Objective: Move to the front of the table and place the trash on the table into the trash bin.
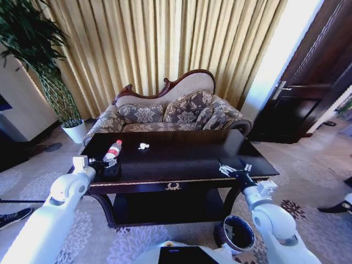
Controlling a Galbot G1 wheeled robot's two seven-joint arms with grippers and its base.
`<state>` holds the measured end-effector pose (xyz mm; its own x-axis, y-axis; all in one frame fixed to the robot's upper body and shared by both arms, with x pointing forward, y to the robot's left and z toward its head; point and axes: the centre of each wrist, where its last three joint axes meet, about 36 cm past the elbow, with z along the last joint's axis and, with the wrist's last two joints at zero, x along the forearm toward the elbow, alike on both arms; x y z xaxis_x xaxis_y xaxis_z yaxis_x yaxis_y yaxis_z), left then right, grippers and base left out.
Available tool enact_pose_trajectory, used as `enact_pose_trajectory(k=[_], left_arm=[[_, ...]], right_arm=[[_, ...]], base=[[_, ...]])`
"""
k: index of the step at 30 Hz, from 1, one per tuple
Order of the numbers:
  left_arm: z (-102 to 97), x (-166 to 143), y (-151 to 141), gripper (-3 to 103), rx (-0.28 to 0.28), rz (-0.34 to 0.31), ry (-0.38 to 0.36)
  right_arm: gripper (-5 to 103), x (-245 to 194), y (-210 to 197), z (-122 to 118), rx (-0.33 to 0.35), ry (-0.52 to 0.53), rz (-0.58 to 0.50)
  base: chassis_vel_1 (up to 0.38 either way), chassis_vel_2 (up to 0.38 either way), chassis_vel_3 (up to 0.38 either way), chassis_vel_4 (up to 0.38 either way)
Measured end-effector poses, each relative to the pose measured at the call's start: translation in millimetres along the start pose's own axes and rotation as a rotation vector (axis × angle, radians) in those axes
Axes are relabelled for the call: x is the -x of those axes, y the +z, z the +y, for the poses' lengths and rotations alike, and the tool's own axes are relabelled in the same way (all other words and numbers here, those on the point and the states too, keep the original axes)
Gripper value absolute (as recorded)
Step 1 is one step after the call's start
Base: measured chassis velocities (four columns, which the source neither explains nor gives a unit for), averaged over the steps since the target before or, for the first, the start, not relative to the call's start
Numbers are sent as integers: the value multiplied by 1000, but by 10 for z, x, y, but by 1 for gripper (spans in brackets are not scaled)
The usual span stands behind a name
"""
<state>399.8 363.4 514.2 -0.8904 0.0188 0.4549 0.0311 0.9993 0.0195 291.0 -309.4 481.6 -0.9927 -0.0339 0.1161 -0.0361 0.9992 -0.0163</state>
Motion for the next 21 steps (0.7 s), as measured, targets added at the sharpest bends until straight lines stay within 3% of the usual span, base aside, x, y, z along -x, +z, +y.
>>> enact_pose_trajectory(k=[2, 4, 7, 12, 16, 18, 19, 20, 21], left_arm=[[-5, -6, 6, 72, -1, 1, 0], [-5, -6, 8, 72, -1, 1, 0], [-5, -9, 9, 55, -3, -1, -1], [-2, -13, 9, 42, -4, -2, -5], [3, -6, 16, 39, -7, -18, -7], [-14, 20, 38, 35, -1, -90, -8], [-36, 48, 59, 35, 26, -157, -1], [-36, 48, 59, 35, 26, -157, -1], [-57, 72, 73, 35, 67, -221, 4]], right_arm=[[100, -2, -9, 3, 4, 9, -2], [100, -3, -15, 5, 5, 10, -4], [100, -6, -32, 1, 4, 10, -8], [100, -7, -37, -2, 3, 11, -9], [100, -11, -49, 11, 12, 5, -13], [100, -17, -96, 36, 37, -19, -21], [100, -14, -134, 46, 56, -42, -25], [100, -14, -134, 46, 56, -42, -25], [100, -7, -167, 51, 76, -64, -28]], base=[[0, 0, 0, 0], [0, 0, 0, 0], [0, 0, 0, 0], [0, 0, 0, 0], [0, 0, 0, 0], [0, 0, 0, 0], [0, 0, 0, 0], [0, 0, 0, 0], [0, 0, 0, 0]])
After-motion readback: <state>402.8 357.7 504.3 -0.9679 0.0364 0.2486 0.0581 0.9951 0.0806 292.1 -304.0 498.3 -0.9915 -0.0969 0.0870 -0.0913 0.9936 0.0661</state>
